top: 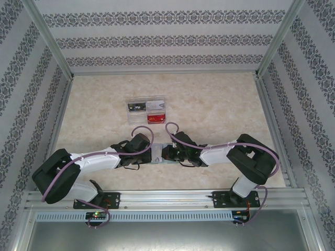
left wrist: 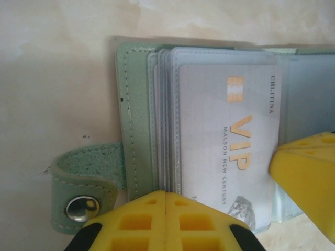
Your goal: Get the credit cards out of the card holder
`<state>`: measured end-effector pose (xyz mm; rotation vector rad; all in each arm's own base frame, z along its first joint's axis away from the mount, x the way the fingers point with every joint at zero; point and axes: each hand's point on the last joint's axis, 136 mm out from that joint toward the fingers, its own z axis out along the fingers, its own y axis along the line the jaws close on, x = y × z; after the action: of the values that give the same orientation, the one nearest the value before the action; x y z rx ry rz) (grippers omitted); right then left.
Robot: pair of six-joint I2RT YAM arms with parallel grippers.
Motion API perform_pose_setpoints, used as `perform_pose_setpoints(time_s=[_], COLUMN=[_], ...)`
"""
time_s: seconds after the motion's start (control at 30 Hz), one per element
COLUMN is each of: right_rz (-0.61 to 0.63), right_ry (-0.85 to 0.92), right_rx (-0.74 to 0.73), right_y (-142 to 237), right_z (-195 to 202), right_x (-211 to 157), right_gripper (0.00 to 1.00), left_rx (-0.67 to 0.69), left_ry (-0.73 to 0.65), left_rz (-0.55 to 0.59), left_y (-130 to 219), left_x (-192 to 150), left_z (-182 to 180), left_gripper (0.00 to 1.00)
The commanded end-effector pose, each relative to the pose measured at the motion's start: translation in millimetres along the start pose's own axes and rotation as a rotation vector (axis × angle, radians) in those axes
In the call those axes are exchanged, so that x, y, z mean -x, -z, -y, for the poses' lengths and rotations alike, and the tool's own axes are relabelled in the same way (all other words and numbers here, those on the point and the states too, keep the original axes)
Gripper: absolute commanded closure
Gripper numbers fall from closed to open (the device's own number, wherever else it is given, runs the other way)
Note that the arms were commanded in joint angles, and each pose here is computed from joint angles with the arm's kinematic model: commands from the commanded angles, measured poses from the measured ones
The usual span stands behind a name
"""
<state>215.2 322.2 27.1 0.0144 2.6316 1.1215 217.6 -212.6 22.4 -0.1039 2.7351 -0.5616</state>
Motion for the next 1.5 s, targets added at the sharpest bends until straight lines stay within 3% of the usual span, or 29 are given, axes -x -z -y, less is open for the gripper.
perform_pose_setpoints(time_s=[0.0,0.2,0.63,1.1,1.47], right_rz=[0.01,0.019,0.011,0.004,0.001], right_ry=[0.011,-0.005,-0.012,-0.005,-0.009], right_rx=[0.015,-0.005,-0.003,0.021,0.017], right_y=[2.9,11.0,8.7,-3.4,-4.5], right_z=[-3.0,9.0,10.6,-5.6,-4.2], right_x=[-0.1,-1.6,-1.4,1.9,0.8], right_gripper=[1.0,1.0,1.0,1.0,1.0], left_rx=[0.081,0.12,0.067,0.008,0.019], left_ry=[0.019,0.035,0.027,-0.002,-0.009], left_rz=[-0.01,-0.016,-0.018,0.02,-0.01], left_y=[-1.2,-3.5,-1.5,14.2,-1.8], left_x=[-0.2,-2.6,-0.3,13.5,10.0], left_z=[-14.9,-23.6,-11.6,7.3,6.9], left_gripper=[1.0,1.0,1.0,0.88,0.91])
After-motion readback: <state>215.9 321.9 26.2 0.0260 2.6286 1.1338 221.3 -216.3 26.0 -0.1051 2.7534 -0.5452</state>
